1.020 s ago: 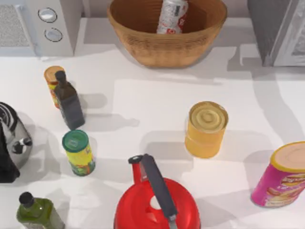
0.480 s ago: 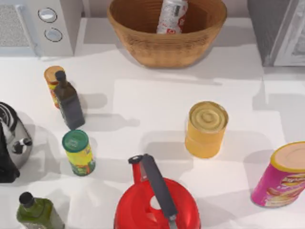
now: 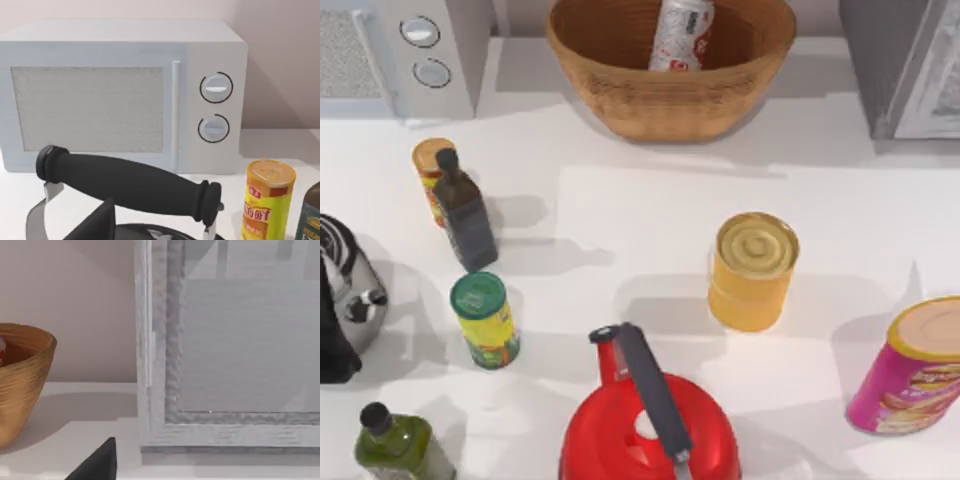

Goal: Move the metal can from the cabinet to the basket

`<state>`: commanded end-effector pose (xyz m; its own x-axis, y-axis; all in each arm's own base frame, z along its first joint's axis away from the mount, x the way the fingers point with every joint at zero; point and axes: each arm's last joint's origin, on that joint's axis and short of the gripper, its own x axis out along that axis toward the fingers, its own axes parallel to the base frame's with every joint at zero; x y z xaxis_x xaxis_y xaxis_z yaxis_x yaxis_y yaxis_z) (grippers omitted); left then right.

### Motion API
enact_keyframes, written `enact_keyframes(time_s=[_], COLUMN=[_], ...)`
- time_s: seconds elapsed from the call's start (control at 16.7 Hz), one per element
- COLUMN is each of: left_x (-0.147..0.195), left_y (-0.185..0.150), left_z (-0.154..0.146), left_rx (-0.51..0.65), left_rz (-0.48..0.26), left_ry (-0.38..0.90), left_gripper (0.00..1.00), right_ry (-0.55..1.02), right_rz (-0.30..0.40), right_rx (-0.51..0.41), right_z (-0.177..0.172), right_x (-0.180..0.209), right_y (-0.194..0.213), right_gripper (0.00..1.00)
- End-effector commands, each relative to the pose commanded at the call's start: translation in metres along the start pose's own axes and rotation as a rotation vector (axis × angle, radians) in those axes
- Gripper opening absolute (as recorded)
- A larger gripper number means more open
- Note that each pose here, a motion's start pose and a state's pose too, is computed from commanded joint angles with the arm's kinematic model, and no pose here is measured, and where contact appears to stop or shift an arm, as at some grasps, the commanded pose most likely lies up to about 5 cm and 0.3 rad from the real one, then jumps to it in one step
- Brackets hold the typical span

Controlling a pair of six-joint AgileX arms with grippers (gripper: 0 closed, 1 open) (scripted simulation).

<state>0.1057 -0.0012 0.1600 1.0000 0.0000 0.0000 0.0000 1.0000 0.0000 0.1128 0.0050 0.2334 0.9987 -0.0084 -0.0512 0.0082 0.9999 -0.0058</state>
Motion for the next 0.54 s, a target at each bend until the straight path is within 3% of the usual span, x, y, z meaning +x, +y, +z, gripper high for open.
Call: enact_keyframes(time_s=[0.24,0.54], left_x=[0.000,0.000], left_y=[0.000,0.000], left_z=[0.000,0.000], left_rx=[0.000,0.000], left_rz=[0.000,0.000], left_ry=[0.000,0.000], left_gripper=[1.00,1.00], right_ry=[-0.034,-0.051], right_rz=[0.006,0.008], right_rx=[0.005,0.006], right_z=[-0.058,-0.074], right_x=[-0.004,-0.003], right_y=[-0.004,-0.006], right_gripper=[1.00,1.00])
